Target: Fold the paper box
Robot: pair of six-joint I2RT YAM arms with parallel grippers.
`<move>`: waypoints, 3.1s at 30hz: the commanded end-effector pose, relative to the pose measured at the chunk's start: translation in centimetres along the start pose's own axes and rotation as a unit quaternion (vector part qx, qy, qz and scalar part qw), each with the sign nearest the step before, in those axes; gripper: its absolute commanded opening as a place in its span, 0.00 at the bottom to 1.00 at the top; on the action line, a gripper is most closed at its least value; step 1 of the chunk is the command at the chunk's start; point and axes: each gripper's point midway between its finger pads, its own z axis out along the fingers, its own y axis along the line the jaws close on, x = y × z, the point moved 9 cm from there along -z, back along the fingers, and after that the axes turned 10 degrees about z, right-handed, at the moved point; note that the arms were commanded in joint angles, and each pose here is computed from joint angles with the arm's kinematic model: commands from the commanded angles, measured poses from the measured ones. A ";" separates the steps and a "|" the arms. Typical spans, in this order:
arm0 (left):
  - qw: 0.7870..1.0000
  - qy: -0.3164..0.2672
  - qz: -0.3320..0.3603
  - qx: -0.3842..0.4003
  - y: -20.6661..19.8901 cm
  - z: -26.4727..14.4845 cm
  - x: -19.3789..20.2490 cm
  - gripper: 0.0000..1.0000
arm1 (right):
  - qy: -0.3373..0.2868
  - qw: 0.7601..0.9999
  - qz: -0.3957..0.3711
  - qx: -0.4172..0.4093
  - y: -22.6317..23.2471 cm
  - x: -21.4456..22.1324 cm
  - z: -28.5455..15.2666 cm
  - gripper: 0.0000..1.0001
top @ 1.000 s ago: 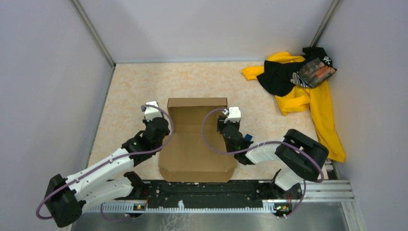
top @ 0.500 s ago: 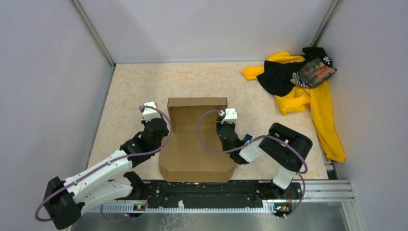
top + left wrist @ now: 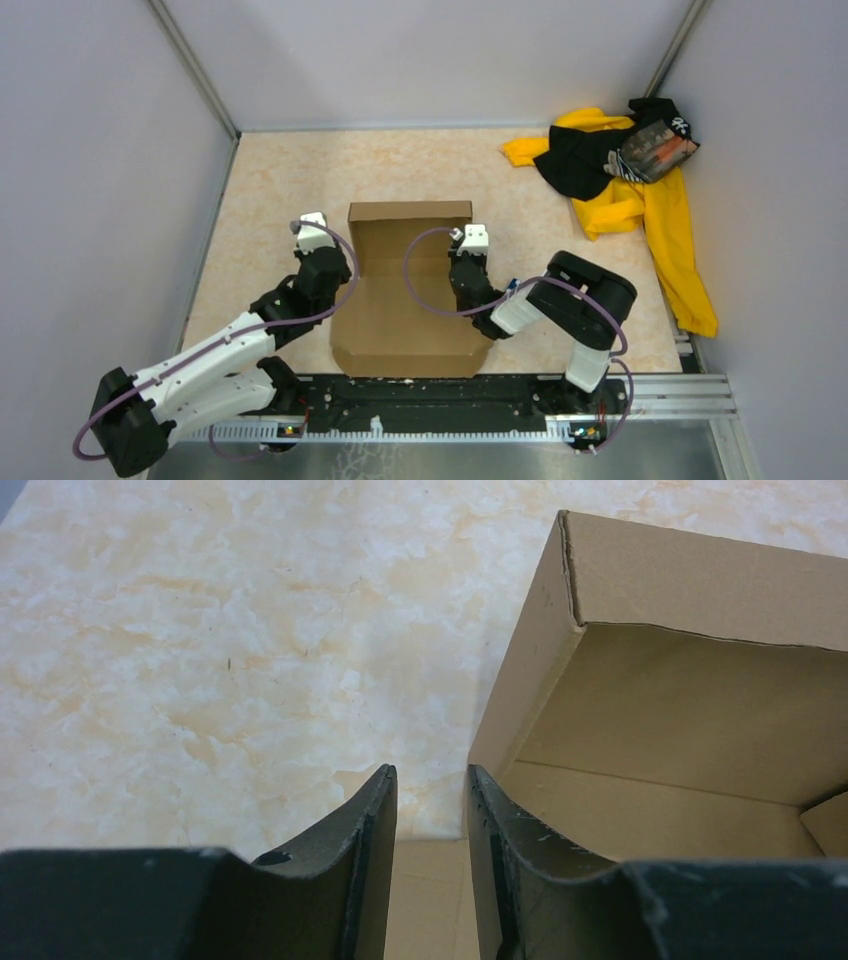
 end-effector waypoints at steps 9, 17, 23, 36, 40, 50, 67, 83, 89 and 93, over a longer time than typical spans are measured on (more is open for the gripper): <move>1.000 -0.002 0.021 0.001 -0.1 0.7 -1.5 0.40 | 0.079 0.996 -0.040 -0.032 2.5 -2.8 1.8 0.08; 0.999 -0.024 0.002 0.021 1.0 -0.4 -5.6 0.44 | 0.311 0.944 -0.058 -0.090 0.9 -4.8 5.5 0.05; 0.998 -0.030 -0.032 0.041 1.9 -0.6 -8.5 0.45 | 0.430 0.889 -0.109 -0.114 1.4 -6.2 7.1 0.05; 0.996 0.002 -0.054 0.064 2.3 0.9 -6.9 0.46 | 0.370 0.891 -0.260 0.043 2.0 -4.9 8.1 0.00; 0.996 0.005 -0.056 0.074 2.1 1.0 -6.6 0.46 | 0.323 0.902 -0.276 0.074 2.0 -3.8 7.8 0.00; 0.995 0.009 -0.054 0.081 1.9 1.4 -6.2 0.46 | 0.272 0.905 -0.308 0.105 2.0 -1.9 7.4 0.00; 0.995 0.013 -0.053 0.080 1.9 1.5 -6.1 0.46 | 0.269 0.898 -0.315 0.144 1.7 0.5 7.1 0.00; 0.995 0.019 -0.052 0.081 2.0 1.1 -6.6 0.46 | 0.315 0.921 -0.223 0.053 2.9 -3.3 6.4 0.21; 0.995 0.025 -0.051 0.083 2.0 0.9 -7.0 0.45 | 0.322 0.925 -0.199 0.026 2.8 -5.3 6.1 0.33; 0.995 0.028 -0.048 0.081 2.1 0.7 -7.3 0.45 | 0.316 0.930 -0.186 0.012 2.8 -6.4 5.8 0.37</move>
